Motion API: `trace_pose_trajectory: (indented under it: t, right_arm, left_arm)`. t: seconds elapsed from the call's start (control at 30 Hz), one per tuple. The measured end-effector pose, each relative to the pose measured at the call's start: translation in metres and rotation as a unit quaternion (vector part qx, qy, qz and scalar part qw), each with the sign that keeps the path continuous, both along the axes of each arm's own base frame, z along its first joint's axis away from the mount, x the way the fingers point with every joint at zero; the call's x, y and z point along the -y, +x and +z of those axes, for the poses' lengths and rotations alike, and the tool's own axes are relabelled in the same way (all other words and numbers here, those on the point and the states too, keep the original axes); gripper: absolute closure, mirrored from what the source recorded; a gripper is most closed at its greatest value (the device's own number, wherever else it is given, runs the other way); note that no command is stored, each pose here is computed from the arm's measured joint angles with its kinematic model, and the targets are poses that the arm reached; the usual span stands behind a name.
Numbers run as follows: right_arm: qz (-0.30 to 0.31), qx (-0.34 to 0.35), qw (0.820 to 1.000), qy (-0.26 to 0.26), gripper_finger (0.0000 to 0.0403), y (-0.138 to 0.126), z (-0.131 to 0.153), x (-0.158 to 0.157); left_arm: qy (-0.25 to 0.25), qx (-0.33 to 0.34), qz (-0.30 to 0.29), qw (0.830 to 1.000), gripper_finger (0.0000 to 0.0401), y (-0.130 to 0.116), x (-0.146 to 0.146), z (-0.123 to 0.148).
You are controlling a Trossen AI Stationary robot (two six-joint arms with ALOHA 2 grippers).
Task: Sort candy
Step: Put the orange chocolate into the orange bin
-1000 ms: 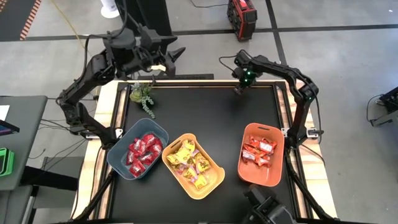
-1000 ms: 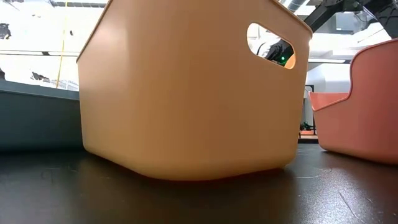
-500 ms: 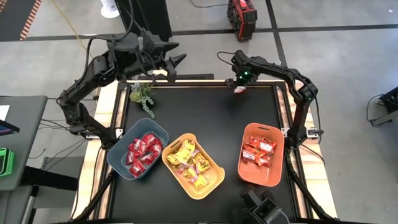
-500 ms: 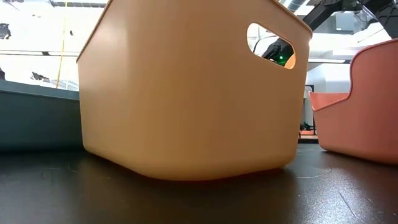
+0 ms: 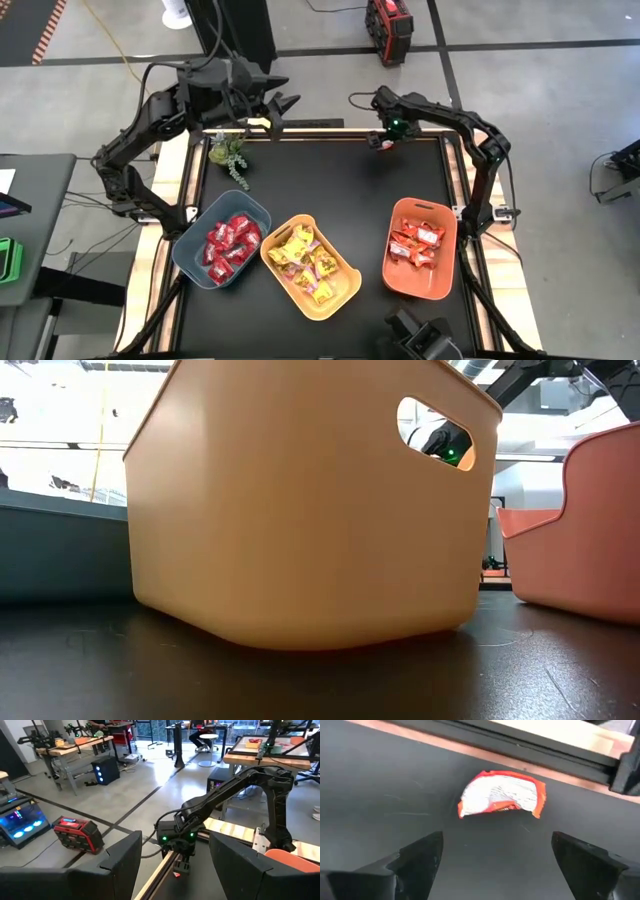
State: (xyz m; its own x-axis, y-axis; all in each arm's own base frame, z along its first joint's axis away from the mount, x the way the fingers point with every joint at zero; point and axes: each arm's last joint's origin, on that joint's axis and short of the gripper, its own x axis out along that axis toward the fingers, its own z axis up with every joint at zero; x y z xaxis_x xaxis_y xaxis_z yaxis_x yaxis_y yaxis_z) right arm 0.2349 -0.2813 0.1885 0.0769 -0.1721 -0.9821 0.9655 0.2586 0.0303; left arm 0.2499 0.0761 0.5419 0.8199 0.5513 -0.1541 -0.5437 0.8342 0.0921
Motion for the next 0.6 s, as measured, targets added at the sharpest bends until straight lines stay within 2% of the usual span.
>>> trace_pose_trajectory:
  t: [0.17, 0.47, 0.6]
  right_arm:
    - [-0.031, 0.016, 0.999, -0.012, 0.0007, -0.007, -0.020, 0.002]
    - [-0.051, 0.047, 0.997, -0.046, 0.0008, -0.009, -0.021, 0.013]
    - [-0.055, 0.038, 0.997, -0.034, 0.0020, -0.009, -0.030, 0.014]
  left_arm:
    - [0.006, -0.003, -0.001, 1.000, 0.0176, 0.000, 0.000, 0.000]
    - [0.015, -0.003, -0.002, 1.000, 0.0176, 0.000, 0.000, 0.001]
    - [0.015, -0.002, -0.002, 1.000, 0.0176, 0.000, 0.000, 0.001]
